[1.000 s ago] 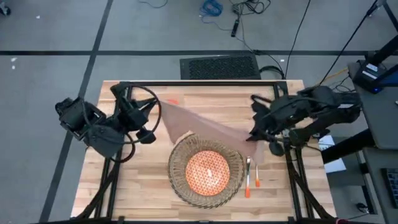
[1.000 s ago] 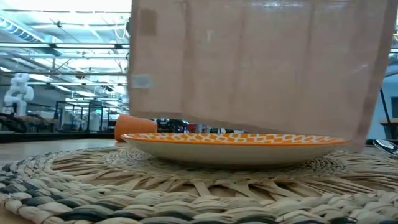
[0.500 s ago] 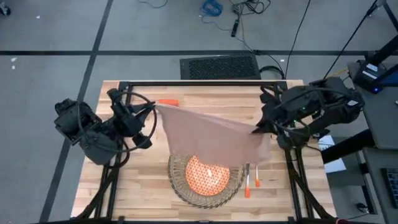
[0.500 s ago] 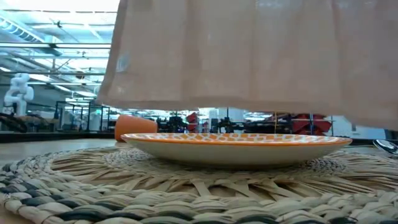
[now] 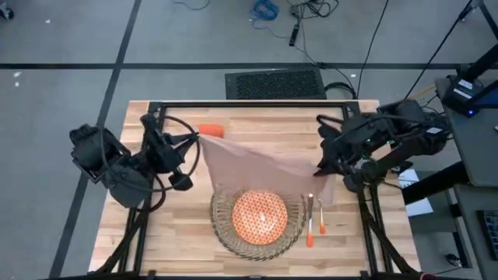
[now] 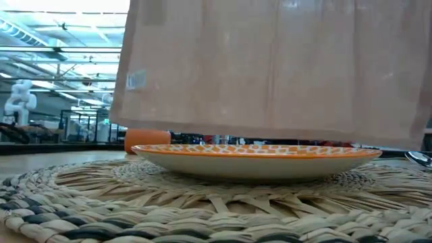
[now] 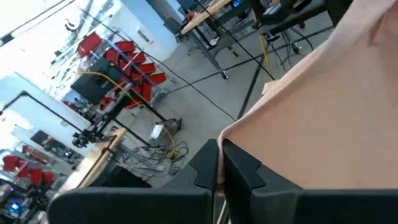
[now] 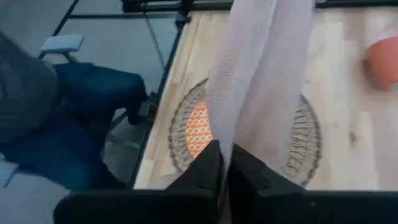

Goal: Set table place
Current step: Fold the white napkin

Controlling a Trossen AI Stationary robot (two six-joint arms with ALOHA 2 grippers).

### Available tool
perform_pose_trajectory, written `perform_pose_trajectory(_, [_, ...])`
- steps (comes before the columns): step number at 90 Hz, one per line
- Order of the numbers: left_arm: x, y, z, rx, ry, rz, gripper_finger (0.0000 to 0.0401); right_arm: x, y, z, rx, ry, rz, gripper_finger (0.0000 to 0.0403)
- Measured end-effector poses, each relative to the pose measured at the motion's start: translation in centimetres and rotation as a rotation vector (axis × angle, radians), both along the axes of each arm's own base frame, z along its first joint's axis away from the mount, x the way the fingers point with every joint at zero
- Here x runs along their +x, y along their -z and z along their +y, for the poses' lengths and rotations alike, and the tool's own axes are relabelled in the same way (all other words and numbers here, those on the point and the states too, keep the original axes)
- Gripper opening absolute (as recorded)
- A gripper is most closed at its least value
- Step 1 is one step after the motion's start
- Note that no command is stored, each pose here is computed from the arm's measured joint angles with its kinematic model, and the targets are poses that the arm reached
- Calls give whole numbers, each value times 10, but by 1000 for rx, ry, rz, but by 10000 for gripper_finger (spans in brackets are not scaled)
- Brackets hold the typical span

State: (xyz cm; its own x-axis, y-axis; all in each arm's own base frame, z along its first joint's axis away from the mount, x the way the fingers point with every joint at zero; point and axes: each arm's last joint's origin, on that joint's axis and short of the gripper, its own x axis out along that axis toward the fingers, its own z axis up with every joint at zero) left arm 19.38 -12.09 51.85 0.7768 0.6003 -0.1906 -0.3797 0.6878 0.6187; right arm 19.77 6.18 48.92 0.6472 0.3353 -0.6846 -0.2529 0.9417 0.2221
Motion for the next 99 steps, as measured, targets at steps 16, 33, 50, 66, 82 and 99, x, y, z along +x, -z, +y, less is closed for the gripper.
perform_pose_trajectory(16, [-5,0,-8,10,47,7,0,-2,-2,14,24,-63,-26,0])
perform_pose_trajectory(33, [-8,-1,-10,29,50,5,0,-11,-7,13,39,-69,-47,0])
perform_pose_trajectory(50, [-8,-1,-10,26,58,12,0,-16,-7,11,33,-66,-37,0])
perform_pose_trajectory(66, [-8,1,-3,18,51,37,0,-20,-5,-2,-5,7,0,0])
perform_pose_trajectory(82, [1,17,19,-68,-47,114,0,-15,4,-19,-115,101,76,0])
perform_pose_trajectory(99, [27,42,45,-101,-169,224,0,1,15,-41,-261,190,147,0])
